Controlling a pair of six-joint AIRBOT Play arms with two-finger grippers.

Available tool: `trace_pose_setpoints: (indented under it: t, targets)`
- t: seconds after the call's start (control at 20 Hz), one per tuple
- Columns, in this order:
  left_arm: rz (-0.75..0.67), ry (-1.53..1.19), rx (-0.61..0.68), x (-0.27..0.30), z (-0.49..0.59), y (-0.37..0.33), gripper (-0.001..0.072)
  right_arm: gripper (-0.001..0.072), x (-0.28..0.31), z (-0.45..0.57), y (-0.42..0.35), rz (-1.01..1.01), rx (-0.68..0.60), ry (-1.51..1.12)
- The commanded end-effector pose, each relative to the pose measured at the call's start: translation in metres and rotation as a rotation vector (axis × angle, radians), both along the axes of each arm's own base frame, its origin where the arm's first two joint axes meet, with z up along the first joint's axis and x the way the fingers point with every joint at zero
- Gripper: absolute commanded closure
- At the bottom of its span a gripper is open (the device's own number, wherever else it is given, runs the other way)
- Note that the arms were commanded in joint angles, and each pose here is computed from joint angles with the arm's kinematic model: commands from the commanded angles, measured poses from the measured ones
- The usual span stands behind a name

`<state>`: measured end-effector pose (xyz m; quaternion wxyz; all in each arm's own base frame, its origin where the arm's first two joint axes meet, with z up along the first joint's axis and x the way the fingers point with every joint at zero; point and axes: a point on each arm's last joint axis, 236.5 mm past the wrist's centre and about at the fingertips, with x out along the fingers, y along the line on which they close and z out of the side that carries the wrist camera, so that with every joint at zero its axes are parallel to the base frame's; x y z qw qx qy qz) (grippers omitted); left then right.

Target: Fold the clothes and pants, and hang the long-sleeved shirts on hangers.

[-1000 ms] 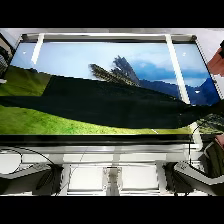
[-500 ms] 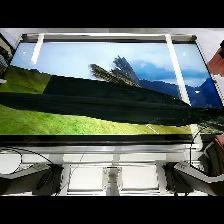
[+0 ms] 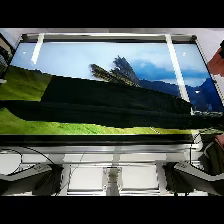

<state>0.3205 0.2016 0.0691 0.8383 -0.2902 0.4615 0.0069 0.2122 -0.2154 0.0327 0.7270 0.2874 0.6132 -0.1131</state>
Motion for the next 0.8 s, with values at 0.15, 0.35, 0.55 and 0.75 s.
trace_pose_setpoints:
  t: [0.15,0.35,0.55,0.75]
  targets:
    - [0.07,0.081,0.151,0.038,-0.017,-0.006,0.0687,0.0689,0.021,-0.017,-0.008,-0.029,-0.013,-0.016]
    - [0.142,0.01,0.15,0.087,-0.02,-0.02,0.0687,0.069,0.071,-0.018,-0.024,-0.121,-0.08,-0.145]
    - [0.209,-0.086,0.061,0.135,-0.028,-0.037,0.0687,0.0689,0.124,-0.007,-0.042,-0.295,-0.049,-0.347]
    - [0.181,-0.119,0.033,0.168,-0.044,-0.064,0.0687,0.0689,0.14,-0.031,-0.041,-0.34,-0.005,-0.333]
